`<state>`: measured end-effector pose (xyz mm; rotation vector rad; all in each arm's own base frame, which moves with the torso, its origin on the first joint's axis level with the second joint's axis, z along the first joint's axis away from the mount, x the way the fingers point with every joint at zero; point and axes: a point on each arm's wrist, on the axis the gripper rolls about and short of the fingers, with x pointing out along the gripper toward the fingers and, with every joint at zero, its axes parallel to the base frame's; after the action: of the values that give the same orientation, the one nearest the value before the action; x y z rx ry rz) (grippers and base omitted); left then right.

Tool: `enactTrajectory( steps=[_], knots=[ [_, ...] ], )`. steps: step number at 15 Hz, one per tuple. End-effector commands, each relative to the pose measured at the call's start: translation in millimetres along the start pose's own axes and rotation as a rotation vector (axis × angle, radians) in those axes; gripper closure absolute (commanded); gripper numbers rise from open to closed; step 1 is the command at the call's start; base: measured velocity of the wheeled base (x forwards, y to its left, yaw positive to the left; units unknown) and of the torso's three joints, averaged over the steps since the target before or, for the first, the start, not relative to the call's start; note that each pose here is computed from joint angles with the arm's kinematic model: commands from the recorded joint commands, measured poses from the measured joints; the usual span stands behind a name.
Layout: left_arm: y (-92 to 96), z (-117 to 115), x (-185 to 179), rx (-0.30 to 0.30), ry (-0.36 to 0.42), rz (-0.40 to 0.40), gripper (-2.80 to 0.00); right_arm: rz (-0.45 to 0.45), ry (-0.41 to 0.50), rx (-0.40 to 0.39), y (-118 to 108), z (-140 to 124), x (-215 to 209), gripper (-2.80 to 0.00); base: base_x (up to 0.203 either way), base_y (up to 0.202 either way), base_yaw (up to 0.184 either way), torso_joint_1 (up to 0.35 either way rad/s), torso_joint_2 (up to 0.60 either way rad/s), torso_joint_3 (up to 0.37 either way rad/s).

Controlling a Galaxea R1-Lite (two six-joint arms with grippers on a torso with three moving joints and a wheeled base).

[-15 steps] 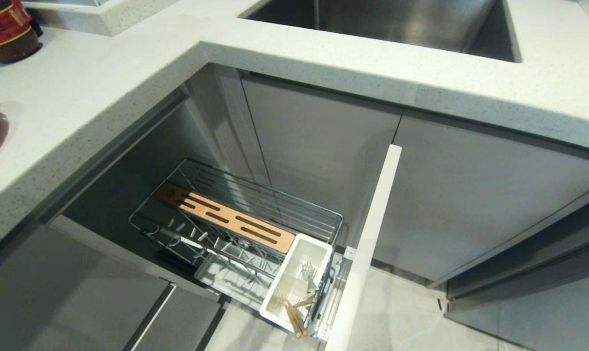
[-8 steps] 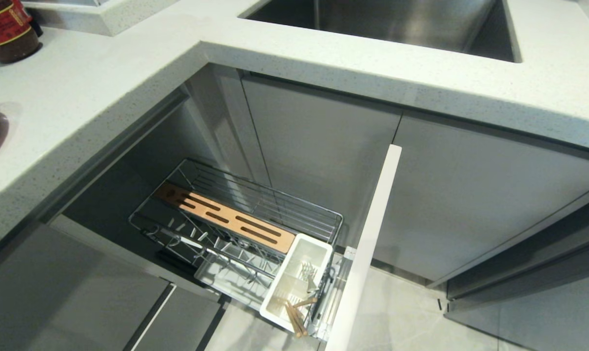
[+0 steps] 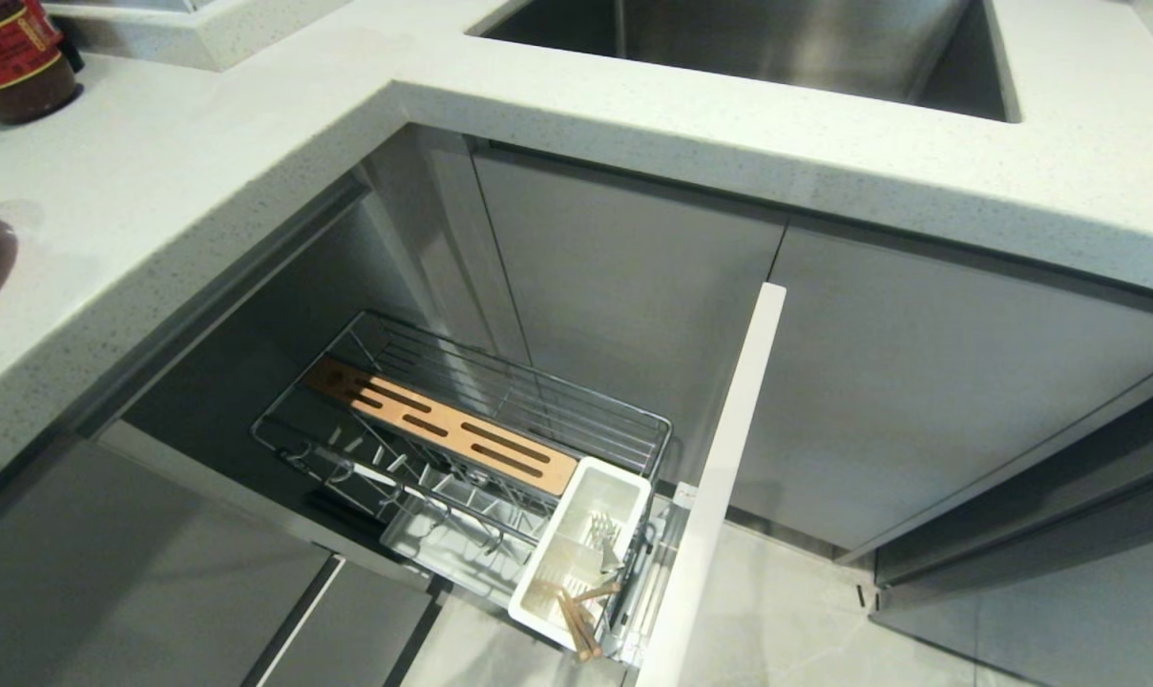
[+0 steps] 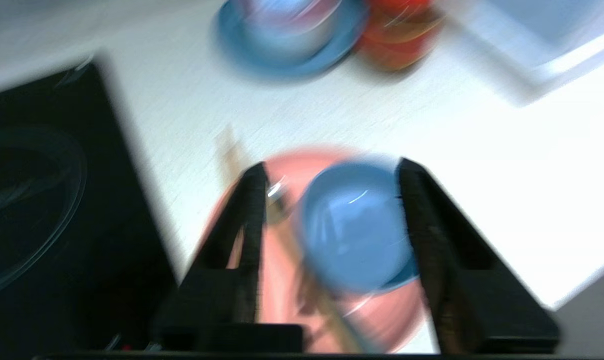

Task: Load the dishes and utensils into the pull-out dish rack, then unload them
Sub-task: Take the chopsticks out of the cupboard, then close the cupboard

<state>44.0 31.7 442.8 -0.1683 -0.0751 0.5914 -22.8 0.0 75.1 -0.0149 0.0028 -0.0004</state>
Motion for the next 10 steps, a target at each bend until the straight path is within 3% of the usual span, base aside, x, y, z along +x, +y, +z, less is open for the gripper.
enactTrajectory(
  steps=[1,3,5,7,10],
  knots=[
    [-6.2,9,-1,-0.033,-0.031,-0.093,0.0,-0.001,0.0,0.0,0,0,0,0.0,0.0,0.0,0.0,0.0,0.0,0.0],
    [-16.1,13,7,-0.163,-0.017,-0.238,0.0,0.0,0.0,0.0,0,0,0,0.0,0.0,0.0,0.0,0.0,0.0,0.0],
    [-32.3,11,23,-0.272,0.063,-0.39,0.0,0.0,0.0,-0.001,0,0,0,0.0,0.0,0.0,0.0,0.0,0.0,0.0],
    [-53.7,5,30,-0.304,0.165,-0.562,0.0,0.0,0.0,0.0,0,0,0,0.0,0.0,0.0,0.0,0.0,0.0,0.0],
    [-98.2,-16,32,-0.289,0.389,-0.814,0.0,0.0,0.0,0.0,0,0,0,0.0,0.0,0.0,0.0,0.0,0.0,0.0]
  ],
)
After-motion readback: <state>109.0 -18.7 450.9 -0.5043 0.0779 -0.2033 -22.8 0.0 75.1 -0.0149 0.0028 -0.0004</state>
